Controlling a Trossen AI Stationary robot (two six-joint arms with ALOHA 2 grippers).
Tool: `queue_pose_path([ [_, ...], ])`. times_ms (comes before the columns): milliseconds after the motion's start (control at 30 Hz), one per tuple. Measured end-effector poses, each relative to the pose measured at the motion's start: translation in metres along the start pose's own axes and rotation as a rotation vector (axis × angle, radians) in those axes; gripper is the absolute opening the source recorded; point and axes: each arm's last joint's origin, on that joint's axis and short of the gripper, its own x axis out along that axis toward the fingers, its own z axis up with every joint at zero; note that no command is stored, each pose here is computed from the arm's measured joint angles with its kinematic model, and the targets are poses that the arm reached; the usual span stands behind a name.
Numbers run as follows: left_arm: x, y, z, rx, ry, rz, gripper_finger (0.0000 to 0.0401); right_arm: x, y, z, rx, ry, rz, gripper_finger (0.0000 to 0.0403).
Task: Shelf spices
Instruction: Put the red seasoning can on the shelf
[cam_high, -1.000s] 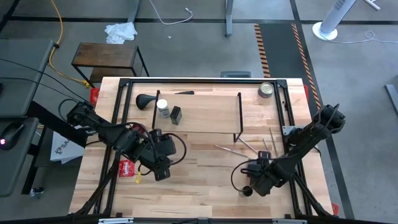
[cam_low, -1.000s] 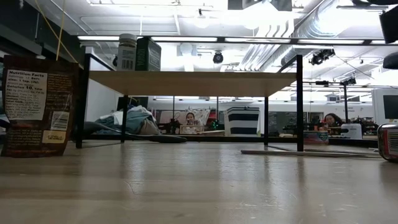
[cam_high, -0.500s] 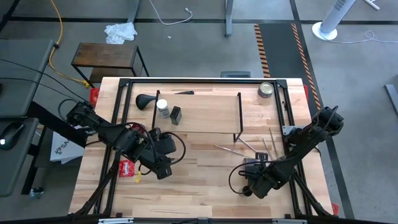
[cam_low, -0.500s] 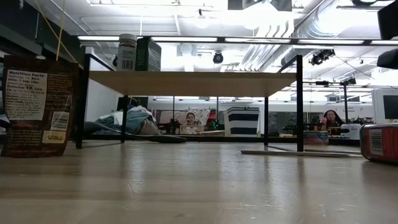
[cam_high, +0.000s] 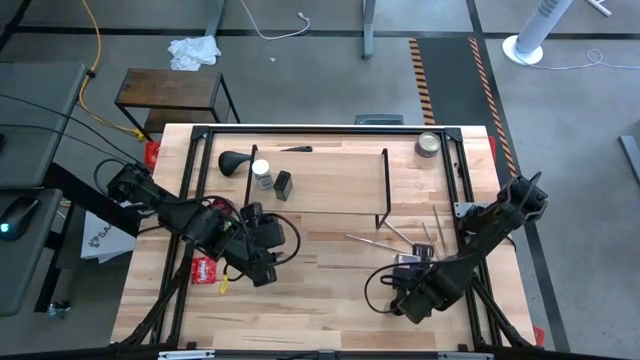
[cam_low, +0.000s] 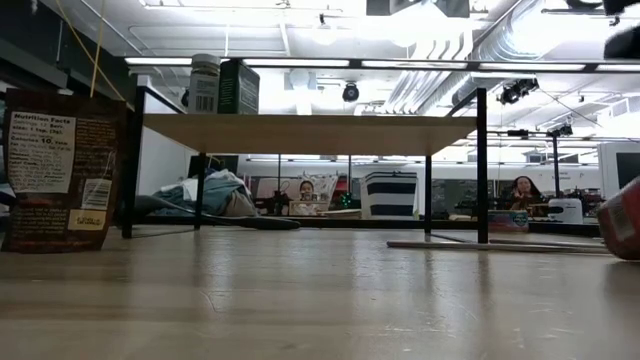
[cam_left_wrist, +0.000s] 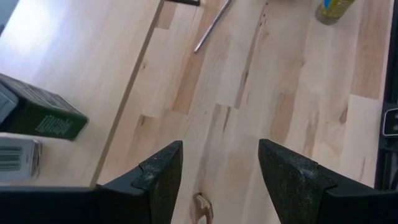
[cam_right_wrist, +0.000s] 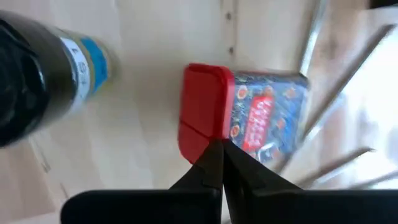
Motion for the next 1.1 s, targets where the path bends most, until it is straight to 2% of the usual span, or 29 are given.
queue_pose_path([
  [167, -0.001, 0.000, 0.001, 0.014, -0.010, 0.002, 0.0204, -0.027, -0.003, 0.008, 0.018, -0.056, 0.017, 0.0002],
  [367, -0.001, -0.001, 0.003, 0.049, -0.032, 0.000, 0.0204, -0.071, -0.021, 0.015, 0.074, -0.161, 0.003, 0.0001],
  [533, 0.000, -0.001, 0.007, 0.058, -0.082, 0.011, 0.0204, -0.081, -0.034, 0.016, 0.182, -0.222, -0.024, 0.0000],
  [633, 0.000, -0.002, 0.012, 0.024, -0.121, -0.002, 0.0204, -0.069, -0.038, 0.019, 0.231, -0.167, 0.001, 0.0000],
  [733, 0.005, -0.010, 0.019, 0.021, -0.207, -0.057, 0.0204, -0.030, -0.037, 0.019, 0.259, 0.001, 0.133, 0.0000],
  [833, 0.019, -0.018, 0.025, 0.057, -0.271, -0.135, 0.0204, 0.001, -0.042, 0.014, 0.331, 0.064, 0.230, 0.0000],
  [900, 0.032, -0.023, 0.025, 0.050, -0.276, -0.165, 0.0200, 0.007, -0.050, 0.008, 0.417, 0.070, 0.251, 0.0000],
  [1000, 0.051, -0.028, 0.022, 0.010, -0.236, -0.171, 0.0186, 0.004, -0.064, -0.008, 0.541, 0.075, 0.222, 0.0000],
  [1100, 0.070, -0.035, 0.013, -0.003, -0.190, -0.150, 0.0162, 0.003, -0.075, -0.030, 0.637, 0.121, 0.278, 0.0000],
])
